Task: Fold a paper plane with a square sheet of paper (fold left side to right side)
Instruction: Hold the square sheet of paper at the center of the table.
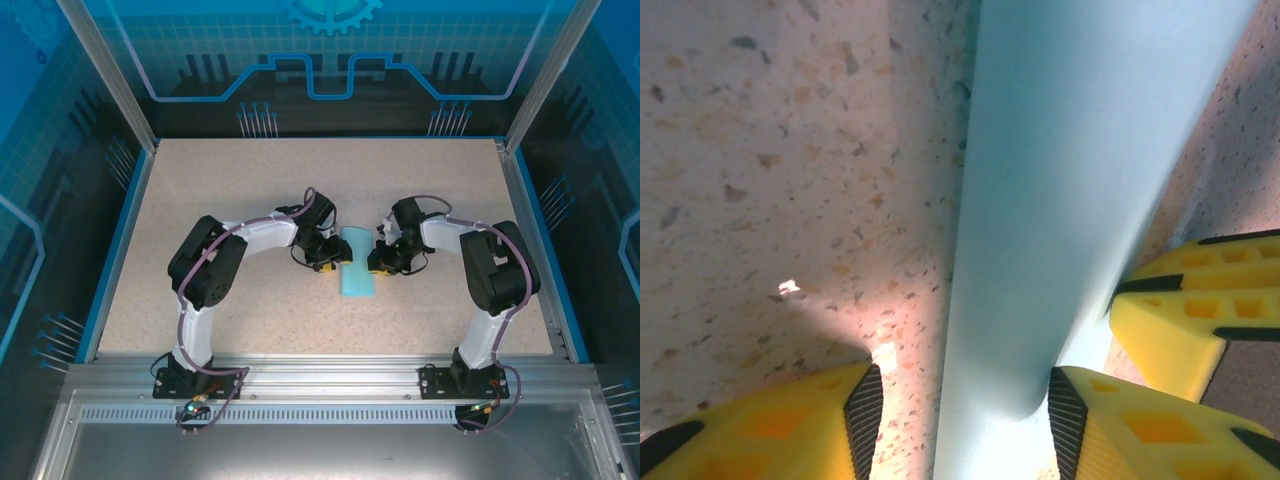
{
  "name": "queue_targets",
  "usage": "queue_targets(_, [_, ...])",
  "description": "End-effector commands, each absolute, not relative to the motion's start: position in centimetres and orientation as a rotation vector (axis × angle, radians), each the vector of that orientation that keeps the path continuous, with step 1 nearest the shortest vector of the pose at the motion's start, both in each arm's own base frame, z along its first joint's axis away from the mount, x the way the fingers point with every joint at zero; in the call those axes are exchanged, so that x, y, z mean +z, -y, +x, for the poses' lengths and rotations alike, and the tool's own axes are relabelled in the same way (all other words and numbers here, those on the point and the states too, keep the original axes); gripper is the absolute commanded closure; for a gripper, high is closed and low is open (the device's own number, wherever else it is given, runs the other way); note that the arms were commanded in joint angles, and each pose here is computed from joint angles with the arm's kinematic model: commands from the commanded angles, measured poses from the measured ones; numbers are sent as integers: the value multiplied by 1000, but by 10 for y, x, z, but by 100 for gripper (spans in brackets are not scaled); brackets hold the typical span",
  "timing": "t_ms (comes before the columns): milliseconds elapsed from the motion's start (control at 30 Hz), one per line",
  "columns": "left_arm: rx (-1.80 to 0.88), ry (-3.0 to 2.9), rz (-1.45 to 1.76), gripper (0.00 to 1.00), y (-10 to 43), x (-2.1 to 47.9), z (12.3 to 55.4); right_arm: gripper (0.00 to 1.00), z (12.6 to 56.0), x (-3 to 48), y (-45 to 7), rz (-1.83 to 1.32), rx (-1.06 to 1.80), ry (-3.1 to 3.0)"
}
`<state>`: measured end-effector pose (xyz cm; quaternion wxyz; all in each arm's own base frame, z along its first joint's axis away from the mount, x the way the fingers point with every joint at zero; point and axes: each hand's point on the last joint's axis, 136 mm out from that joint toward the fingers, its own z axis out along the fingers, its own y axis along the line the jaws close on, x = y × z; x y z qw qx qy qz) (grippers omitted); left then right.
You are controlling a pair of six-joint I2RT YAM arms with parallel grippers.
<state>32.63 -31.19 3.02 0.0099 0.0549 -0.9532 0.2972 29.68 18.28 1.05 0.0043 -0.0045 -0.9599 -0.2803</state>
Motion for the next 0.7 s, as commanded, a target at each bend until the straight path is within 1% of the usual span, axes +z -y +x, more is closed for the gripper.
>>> queue_targets(0, [962,3048,126,48,304,67,330,83,283,-8,-168,-22,-704,2992])
queue_targets(100, [1066,3046,93,49,308,83,326,83,283,-9,-168,-26,-707,2990])
queue_targets(233, [1243,2968,12,57,329,92,316,83,284,-10,-169,-25,-712,2988])
queue_targets(300, [1272,2932,-23,61,340,89,312,83,284,-10,-168,-26,-711,2989])
queue_targets(467, [1267,2880,-39,64,361,71,311,83,282,-11,-169,-30,-713,2986])
queue_targets(667, [1078,2924,25,66,347,31,311,84,281,-10,-168,-27,-707,2987])
